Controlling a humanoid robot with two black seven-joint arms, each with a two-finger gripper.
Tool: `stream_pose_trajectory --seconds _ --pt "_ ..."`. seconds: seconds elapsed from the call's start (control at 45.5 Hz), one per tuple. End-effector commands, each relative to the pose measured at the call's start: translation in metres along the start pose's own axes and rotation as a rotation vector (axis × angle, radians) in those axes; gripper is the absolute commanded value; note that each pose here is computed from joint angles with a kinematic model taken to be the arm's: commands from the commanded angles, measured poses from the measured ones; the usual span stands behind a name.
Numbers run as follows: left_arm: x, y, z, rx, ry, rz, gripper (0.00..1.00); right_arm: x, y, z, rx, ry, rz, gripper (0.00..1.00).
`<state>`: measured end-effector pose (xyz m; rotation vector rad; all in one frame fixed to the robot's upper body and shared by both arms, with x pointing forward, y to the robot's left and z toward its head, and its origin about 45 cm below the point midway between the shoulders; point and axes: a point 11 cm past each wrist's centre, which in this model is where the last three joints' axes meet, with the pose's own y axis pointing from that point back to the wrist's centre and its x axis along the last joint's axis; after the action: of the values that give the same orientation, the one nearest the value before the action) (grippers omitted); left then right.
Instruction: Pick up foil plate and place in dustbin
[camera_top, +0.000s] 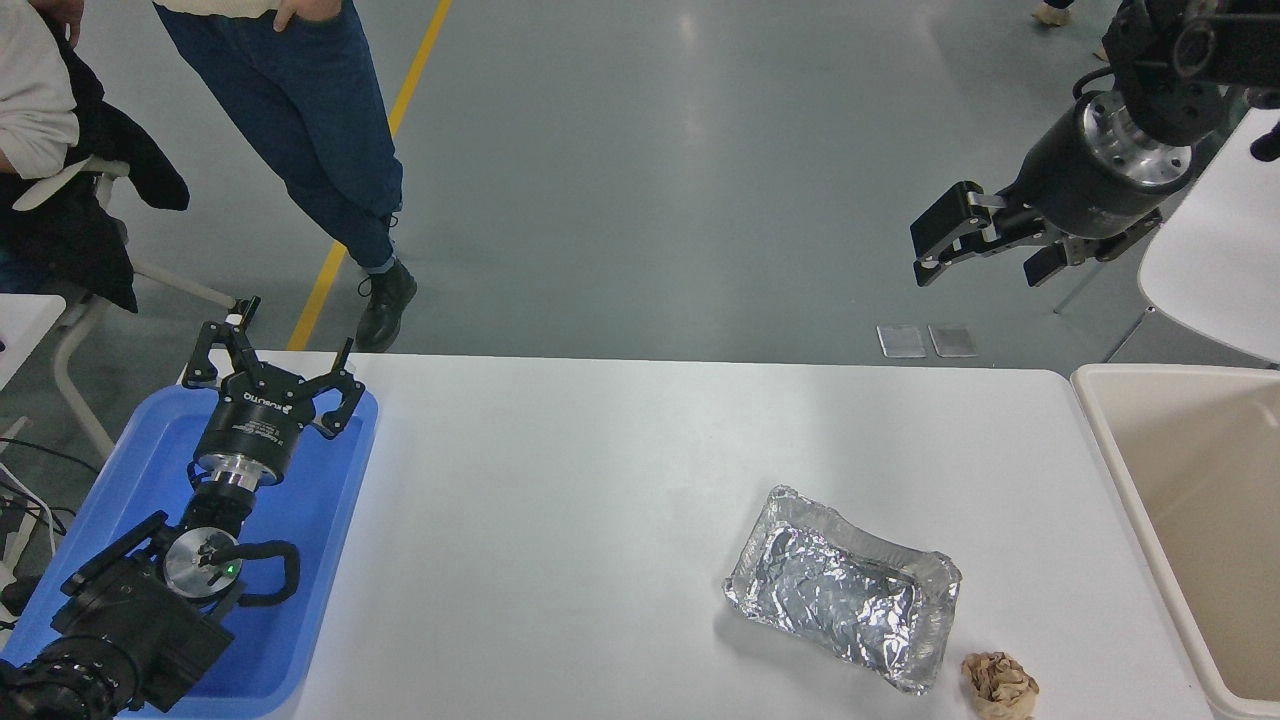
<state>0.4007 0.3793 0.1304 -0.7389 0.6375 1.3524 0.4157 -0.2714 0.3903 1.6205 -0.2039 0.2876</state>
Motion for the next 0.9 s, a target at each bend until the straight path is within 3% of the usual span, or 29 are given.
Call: stream_pose_trajectory --seconds 0.0,0.308,0.44,0.725,0.879 --pt "0.0 0.0 0.0 0.0 0.0 0.0 1.0 -0.015 -0.022 0.01 -0.001 -0.027 -0.062 0.98" --pt "0.0 0.0 0.0 0.0 0.0 0.0 1.0 -0.09 -0.111 0.046 -0.018 -0.126 -0.319 0.95" --pt "0.0 0.0 0.0 0.0 0.0 0.0 1.0 -0.134 -0.148 0.057 0.009 -0.238 -0.433 0.87" --pt "0.0 0.001 0.0 0.001 0.0 0.001 1.0 -0.169 -0.21 0.07 0.001 -0.306 -0.222 0.87" --pt "0.0 0.001 0.0 0.001 0.0 0.001 1.0 -0.191 -0.225 0.073 -0.011 -0.303 -0.236 0.87"
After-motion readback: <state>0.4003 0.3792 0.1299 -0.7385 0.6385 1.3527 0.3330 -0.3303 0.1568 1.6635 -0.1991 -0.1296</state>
